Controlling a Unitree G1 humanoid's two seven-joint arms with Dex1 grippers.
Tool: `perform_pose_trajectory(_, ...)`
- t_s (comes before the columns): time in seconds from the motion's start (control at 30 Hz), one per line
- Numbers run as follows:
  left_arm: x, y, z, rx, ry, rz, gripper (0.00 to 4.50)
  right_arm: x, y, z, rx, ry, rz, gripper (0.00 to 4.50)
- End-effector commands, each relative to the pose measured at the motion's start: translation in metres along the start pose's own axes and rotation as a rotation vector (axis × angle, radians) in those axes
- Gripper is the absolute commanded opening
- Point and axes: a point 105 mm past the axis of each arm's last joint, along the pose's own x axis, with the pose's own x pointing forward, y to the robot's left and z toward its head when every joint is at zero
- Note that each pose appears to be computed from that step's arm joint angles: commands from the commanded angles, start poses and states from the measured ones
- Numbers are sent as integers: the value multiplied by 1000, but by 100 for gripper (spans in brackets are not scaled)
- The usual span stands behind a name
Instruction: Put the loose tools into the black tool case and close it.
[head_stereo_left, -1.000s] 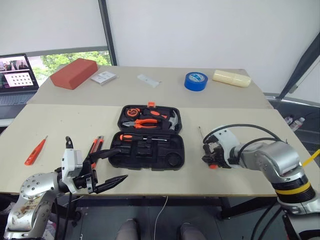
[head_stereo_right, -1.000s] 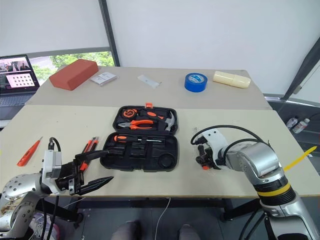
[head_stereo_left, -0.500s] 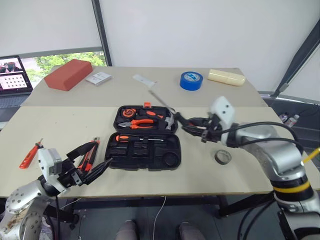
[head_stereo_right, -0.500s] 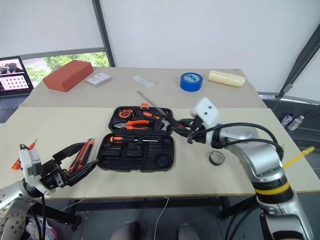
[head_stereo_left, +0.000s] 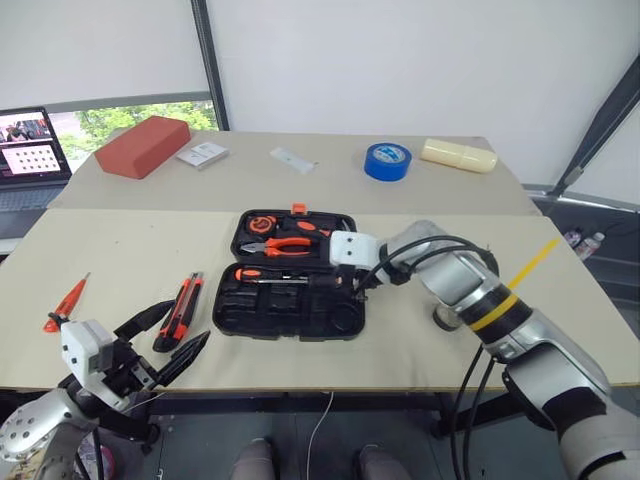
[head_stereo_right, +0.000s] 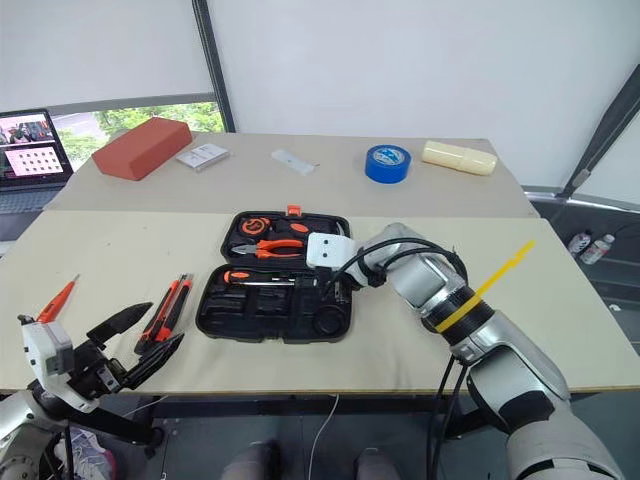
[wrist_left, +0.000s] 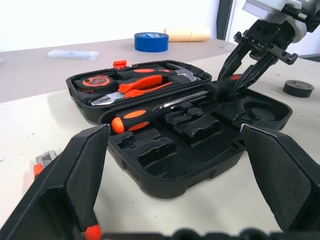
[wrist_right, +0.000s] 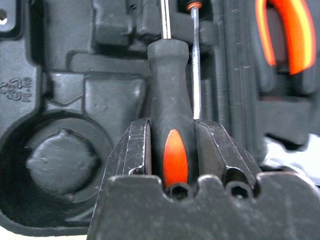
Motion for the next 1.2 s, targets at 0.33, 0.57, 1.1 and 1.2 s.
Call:
perform_pose_trajectory(0.33, 4, -1, 10, 47, -36, 1, 450, 5, -6, 7, -40, 50, -15, 97)
perform_pose_trajectory(0.57, 1, 1, 9, 49, -31, 13, 450, -20, -20, 26, -110, -40, -11, 351)
perform_pose_trajectory(1.1, -3, 2, 5, 45, -22, 48, 450, 18, -33, 25, 230, -397, -117, 2)
perform_pose_trajectory(1.2, -2, 3, 5, 48, -19, 49, 450, 33, -25, 10, 237, -357, -129, 2)
